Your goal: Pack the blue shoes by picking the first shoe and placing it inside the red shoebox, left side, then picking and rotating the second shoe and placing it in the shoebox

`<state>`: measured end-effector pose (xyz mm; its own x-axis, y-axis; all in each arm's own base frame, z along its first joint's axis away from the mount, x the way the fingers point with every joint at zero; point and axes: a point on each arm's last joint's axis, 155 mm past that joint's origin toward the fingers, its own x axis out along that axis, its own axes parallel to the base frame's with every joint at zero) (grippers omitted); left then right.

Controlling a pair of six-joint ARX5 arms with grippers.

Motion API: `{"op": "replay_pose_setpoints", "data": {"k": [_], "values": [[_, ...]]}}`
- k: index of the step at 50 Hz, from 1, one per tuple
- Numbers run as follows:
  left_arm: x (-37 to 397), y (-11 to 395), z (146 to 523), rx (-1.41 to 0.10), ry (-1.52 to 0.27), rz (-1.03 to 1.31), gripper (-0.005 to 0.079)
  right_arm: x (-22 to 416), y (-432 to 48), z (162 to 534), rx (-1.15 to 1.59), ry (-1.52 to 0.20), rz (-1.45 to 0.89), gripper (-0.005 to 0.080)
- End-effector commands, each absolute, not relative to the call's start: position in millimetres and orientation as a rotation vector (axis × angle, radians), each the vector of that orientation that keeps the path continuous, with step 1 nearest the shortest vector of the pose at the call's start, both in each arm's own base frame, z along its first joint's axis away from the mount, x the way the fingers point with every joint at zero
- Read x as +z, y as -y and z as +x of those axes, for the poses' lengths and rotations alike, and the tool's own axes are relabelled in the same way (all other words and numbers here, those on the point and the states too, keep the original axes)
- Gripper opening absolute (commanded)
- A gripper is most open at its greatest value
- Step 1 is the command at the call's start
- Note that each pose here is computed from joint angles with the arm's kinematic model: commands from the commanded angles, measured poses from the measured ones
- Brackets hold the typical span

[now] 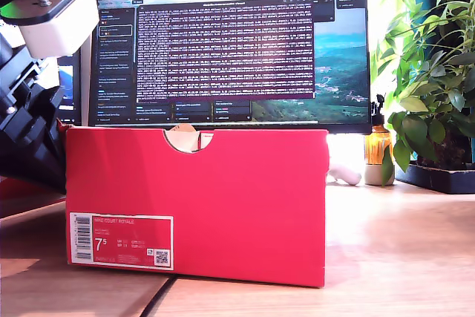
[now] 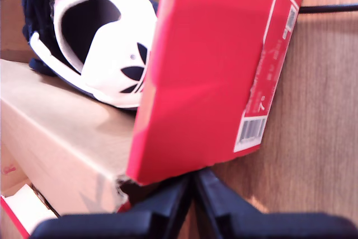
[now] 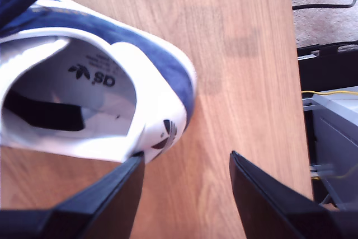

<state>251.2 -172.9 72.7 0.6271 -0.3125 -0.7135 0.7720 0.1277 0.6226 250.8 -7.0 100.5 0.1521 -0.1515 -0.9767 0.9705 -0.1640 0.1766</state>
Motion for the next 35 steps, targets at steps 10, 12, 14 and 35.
{"op": "replay_pose_setpoints", "data": {"k": [10, 12, 14, 35], "values": [[79.2, 178.5, 255.2, -0.827, -0.442, 1.180, -0.0018, 106.0, 16.5, 237.1, -1.304, -0.879, 1.271, 0.0444], [79.2, 178.5, 255.2, -0.827, -0.442, 1.180, -0.0018, 105.9, 14.8, 234.4, -1.306, -0.892, 1.271, 0.0443], [79.2, 178.5, 255.2, -0.827, -0.442, 1.180, -0.0018, 106.5, 13.6, 233.3, -1.303, -0.899, 1.275, 0.0443], [79.2, 178.5, 255.2, -0.827, -0.442, 1.180, -0.0018, 123.0, 24.3, 240.8, -1.270, -0.789, 1.279, 0.0444]]}}
